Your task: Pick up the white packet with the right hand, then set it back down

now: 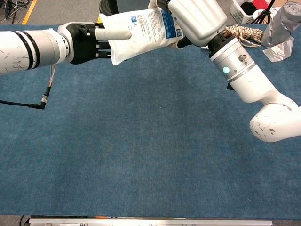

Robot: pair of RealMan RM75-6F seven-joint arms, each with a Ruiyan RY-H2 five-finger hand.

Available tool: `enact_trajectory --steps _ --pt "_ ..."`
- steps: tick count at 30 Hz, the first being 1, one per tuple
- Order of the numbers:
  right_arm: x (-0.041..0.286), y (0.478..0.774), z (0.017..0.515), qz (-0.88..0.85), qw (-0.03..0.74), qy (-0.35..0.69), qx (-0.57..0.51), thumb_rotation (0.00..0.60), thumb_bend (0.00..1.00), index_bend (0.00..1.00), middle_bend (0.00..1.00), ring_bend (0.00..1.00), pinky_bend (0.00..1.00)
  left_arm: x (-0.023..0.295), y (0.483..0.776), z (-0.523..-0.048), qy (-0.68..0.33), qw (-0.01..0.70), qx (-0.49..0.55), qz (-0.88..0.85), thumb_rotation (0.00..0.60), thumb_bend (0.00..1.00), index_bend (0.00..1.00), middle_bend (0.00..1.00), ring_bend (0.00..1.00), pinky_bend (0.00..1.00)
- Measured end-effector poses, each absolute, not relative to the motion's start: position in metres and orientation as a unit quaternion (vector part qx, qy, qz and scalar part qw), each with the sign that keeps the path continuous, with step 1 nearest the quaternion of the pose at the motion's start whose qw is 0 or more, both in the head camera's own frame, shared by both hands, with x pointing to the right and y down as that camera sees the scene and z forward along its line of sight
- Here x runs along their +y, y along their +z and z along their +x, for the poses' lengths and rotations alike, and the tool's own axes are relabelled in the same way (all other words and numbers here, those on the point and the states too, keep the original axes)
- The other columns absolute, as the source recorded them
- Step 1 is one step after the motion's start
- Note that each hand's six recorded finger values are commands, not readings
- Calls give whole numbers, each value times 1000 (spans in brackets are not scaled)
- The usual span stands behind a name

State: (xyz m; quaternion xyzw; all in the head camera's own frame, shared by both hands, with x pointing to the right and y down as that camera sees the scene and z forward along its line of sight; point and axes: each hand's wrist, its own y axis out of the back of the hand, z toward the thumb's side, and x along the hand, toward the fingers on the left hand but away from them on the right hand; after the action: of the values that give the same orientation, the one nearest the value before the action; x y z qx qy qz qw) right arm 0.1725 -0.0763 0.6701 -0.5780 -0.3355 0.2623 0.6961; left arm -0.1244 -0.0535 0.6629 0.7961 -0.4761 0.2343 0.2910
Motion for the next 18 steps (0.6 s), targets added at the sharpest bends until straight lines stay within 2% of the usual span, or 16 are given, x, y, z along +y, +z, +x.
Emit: enact_trajectory --steps 9,18 --pt "-76 669 172 -576 698 261 -336 600 0 550 636 585 562 -56 666 -125 232 301 -506 774 600 138 299 325 314 496" --pt "-75 671 171 -575 700 263 -332 600 0 550 637 585 562 -58 666 -126 239 297 -534 755 600 138 393 443 396 540"
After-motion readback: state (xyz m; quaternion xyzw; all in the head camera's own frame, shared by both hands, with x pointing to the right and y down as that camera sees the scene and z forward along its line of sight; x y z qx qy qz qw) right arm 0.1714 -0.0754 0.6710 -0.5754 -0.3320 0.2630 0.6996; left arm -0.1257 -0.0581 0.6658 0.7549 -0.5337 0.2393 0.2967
